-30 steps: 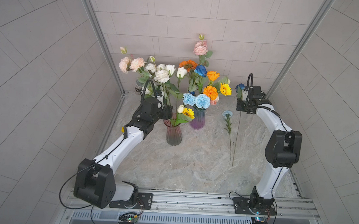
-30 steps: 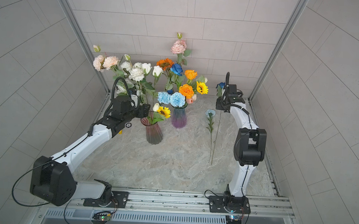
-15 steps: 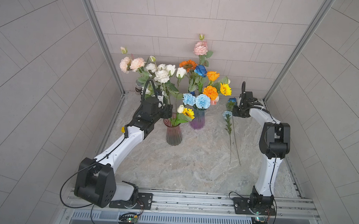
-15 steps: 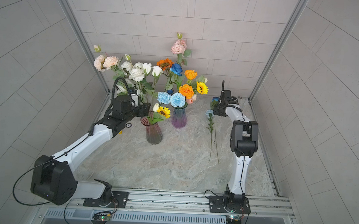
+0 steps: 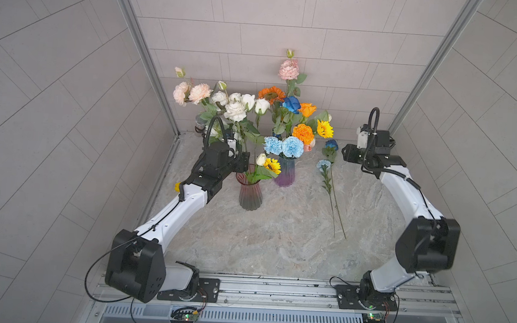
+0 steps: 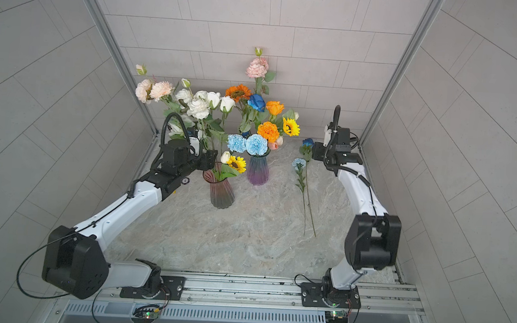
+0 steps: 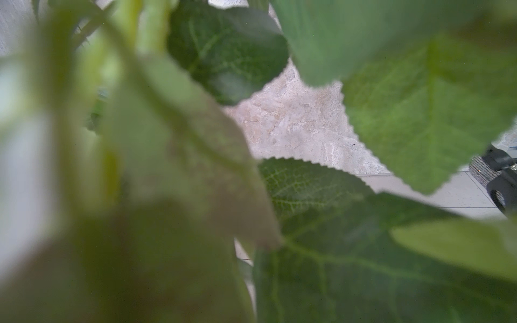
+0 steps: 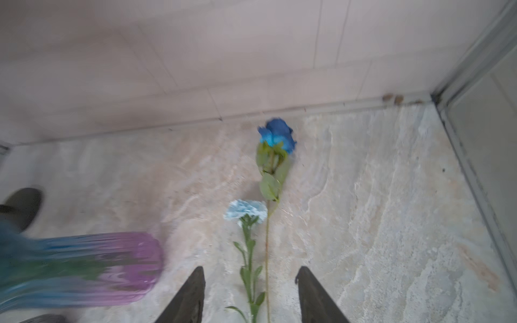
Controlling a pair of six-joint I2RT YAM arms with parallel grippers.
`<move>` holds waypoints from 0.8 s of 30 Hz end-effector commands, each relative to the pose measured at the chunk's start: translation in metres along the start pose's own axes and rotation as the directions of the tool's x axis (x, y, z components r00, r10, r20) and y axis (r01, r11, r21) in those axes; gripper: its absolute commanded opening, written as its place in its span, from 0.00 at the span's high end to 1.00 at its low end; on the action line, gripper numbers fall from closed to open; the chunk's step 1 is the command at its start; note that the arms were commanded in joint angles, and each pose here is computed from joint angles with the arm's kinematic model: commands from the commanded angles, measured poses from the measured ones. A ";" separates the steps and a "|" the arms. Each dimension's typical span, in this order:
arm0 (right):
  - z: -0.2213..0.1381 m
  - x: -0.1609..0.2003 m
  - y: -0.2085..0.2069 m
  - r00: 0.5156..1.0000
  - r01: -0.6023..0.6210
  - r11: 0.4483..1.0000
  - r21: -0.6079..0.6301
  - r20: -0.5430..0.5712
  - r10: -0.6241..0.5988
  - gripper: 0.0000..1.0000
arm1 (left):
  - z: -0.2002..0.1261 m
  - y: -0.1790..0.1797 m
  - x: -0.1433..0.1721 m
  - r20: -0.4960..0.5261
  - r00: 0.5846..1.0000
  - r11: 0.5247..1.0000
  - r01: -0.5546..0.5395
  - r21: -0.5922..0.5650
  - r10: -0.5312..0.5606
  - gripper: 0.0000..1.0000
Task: Pick out blue flowers from the vase
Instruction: Place the flower at the center of the board, then pick up the flower from the vase.
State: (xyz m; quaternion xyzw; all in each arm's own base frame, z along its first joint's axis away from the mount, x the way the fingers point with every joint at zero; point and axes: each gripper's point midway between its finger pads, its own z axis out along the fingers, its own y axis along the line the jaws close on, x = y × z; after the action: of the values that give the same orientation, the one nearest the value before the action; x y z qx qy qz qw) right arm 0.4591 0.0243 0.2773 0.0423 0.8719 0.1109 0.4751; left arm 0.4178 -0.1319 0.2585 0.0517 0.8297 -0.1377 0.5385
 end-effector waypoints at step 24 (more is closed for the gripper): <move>-0.068 0.102 0.179 0.998 0.052 0.895 -0.443 0.055 -0.031 0.46 | -0.070 -0.039 0.005 0.020 0.998 0.989 -0.056 0.140 0.054 0.00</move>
State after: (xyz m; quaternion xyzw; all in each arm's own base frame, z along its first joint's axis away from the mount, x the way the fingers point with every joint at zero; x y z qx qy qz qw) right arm 0.3333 0.2047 0.2656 -0.0987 0.8192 0.3334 0.4560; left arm 0.3540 -0.1482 0.3050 0.0956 0.7966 -0.1963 0.5638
